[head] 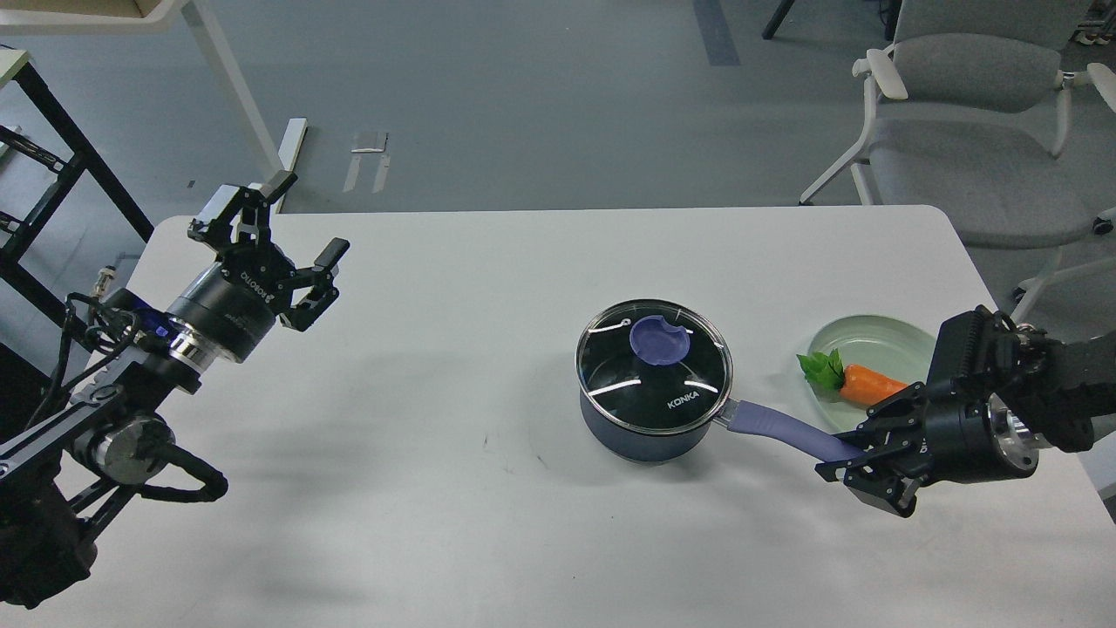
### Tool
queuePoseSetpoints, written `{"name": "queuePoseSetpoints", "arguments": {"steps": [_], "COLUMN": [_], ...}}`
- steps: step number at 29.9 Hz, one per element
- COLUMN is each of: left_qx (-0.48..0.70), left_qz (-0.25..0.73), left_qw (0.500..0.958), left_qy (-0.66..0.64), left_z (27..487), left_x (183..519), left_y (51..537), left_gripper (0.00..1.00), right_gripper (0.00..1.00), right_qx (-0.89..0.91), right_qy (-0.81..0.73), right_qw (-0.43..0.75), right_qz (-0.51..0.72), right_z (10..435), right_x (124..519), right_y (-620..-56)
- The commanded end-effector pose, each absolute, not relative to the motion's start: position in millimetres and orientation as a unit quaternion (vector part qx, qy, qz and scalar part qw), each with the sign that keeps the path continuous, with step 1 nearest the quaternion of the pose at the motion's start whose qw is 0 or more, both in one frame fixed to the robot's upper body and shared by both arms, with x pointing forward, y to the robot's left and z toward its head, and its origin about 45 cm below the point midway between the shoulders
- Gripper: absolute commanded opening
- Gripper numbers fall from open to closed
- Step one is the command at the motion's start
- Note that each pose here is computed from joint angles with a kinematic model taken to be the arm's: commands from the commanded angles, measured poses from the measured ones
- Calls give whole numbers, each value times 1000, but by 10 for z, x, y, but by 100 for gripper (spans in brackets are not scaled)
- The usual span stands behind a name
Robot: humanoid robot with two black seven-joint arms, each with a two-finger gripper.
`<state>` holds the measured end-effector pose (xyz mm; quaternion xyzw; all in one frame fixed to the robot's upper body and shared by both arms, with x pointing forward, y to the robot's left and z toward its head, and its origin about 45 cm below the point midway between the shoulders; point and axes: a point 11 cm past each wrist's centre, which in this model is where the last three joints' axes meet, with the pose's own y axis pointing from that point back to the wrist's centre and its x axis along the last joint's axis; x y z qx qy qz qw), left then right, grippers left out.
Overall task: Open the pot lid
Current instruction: 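Lift the left arm and reach over the pot toward the purple lid knob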
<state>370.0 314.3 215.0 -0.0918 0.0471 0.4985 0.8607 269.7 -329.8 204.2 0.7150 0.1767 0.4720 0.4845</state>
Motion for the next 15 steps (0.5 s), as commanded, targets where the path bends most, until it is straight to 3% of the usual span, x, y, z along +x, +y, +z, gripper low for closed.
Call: {"name": "queuePoseSetpoints", "arguments": {"steps": [1, 8, 15], "left_qx": [-49, 70, 154], "left_qz": [456, 284, 98], "left_qw": [888, 914, 861], "left_qy": [-30, -281, -474], "left_z": [2352, 2907, 2869], "left_x": [3824, 3960, 3721], "left_y": [2951, 2109, 1194], "left_gripper": [99, 99, 99], "right_gripper": [31, 33, 33], "right_qx": [715, 717, 718], "right_qy": [175, 176, 176], "right_qw": [485, 485, 485], "right_qz": [472, 470, 468], "right_z": [2045, 2033, 2021], "right_x": [2701, 2689, 2676], "right_y": [-3304, -3307, -3316]}}
